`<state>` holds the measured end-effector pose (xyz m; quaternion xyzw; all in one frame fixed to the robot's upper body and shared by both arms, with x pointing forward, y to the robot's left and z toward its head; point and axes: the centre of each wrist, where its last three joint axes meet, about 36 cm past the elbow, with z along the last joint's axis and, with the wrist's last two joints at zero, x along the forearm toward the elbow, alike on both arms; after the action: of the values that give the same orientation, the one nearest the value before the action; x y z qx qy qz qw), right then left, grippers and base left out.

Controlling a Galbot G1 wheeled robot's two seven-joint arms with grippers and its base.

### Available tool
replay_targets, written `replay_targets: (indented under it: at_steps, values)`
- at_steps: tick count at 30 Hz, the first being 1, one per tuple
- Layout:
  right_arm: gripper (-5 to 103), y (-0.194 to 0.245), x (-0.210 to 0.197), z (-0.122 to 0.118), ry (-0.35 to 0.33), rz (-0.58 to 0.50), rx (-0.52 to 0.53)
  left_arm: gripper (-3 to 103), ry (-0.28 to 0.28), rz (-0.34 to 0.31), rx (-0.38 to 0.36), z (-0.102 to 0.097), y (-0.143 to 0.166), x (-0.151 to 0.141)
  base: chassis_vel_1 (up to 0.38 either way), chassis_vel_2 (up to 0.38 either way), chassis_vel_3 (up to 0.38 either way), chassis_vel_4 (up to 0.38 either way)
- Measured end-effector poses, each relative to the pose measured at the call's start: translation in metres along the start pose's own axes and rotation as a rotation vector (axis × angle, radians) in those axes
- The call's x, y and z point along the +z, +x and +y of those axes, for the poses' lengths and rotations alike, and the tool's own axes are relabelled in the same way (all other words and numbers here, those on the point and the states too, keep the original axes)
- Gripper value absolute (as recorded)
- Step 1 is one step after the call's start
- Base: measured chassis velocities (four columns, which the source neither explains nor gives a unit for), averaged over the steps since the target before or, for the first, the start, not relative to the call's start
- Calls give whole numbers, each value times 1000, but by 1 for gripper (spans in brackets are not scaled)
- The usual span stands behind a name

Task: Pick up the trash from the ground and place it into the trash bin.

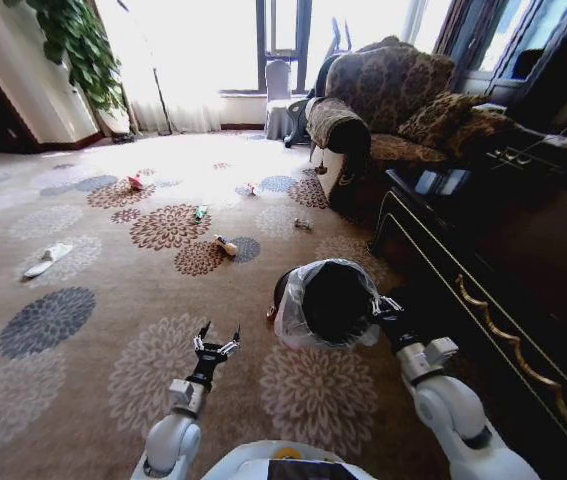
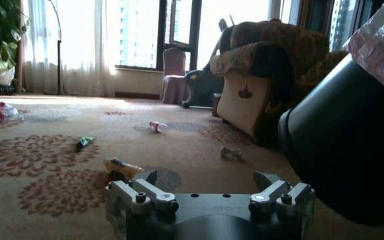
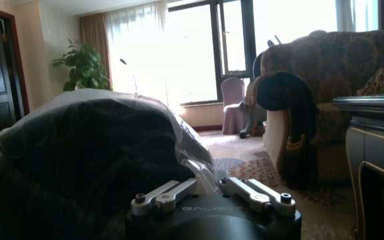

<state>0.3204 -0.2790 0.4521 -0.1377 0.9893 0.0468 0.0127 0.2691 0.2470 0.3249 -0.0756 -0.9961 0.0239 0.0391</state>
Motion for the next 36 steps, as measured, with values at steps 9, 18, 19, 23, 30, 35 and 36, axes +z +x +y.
replay_targets:
  at_steps: [9,18,19,23,30,35,36]
  values:
    - [0,7,8,7,-3,8,-7,96,-28,143,82,8,-7,39,-301,316,307,-313]
    - [0,14,10,5,11,25,-5,96,-242,282,333,33,-34,105,-37,20,23,-29]
    - [0,14,10,5,11,25,-5,96,-242,282,333,33,-34,105,69,-75,-52,59]
    - [0,15,10,4,15,27,-1,96,-236,309,382,31,-43,118,12,-10,-13,15]
    - [0,18,13,5,9,44,4,96,-280,303,465,26,-55,156,0,0,0,0]
    - [0,19,13,1,14,46,17,96,-313,292,512,22,-72,162,0,0,0,0]
    - [0,19,13,1,14,46,17,96,-313,292,512,22,-72,162,0,0,0,0]
